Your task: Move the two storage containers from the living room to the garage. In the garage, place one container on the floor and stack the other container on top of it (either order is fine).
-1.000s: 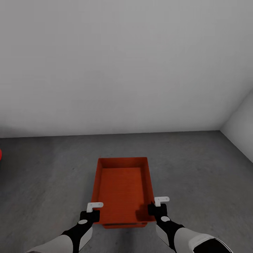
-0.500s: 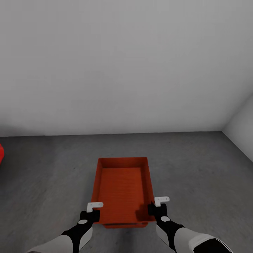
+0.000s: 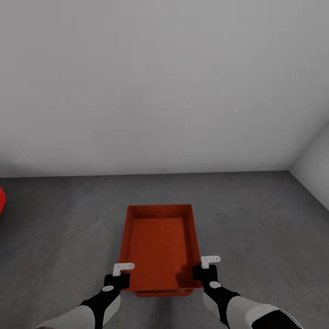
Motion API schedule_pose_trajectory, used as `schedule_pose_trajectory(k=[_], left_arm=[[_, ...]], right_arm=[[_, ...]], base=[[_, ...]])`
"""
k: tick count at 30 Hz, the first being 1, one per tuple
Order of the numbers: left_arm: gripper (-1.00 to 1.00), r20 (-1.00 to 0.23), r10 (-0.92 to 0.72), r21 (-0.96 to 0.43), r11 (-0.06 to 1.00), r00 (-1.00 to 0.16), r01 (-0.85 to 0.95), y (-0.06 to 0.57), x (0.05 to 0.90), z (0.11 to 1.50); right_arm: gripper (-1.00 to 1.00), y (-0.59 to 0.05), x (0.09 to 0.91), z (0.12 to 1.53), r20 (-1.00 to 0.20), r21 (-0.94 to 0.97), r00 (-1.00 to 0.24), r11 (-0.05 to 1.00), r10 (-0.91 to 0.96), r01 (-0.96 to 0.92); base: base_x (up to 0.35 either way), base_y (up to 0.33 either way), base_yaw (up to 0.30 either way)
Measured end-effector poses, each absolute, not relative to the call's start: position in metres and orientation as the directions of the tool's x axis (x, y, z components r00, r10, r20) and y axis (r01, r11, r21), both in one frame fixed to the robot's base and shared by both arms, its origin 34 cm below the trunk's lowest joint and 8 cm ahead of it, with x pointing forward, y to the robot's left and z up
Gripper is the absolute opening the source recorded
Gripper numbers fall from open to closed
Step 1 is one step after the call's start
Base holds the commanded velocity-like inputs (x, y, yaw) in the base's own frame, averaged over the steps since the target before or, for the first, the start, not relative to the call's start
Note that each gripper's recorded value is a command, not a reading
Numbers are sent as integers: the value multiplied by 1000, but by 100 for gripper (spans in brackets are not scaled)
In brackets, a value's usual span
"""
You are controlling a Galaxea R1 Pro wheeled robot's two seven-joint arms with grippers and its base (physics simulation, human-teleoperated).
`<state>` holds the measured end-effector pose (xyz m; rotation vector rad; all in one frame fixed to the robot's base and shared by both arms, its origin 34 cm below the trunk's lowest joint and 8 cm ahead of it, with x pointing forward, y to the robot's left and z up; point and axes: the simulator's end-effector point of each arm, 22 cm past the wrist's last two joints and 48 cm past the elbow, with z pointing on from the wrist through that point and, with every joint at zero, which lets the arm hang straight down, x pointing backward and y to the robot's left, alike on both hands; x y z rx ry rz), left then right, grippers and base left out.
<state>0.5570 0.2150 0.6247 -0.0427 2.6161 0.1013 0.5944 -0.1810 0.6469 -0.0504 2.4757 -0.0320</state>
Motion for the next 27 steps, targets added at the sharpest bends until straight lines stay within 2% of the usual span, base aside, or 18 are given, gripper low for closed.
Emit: schedule_pose_trajectory(k=[27], left_arm=[[-100,-499,-10,67,997,-866,-50,214,557,625]], right_arm=[[-100,-182,594,647,-615,-38,-787,999,-47,-30]], base=[[0,0,0]])
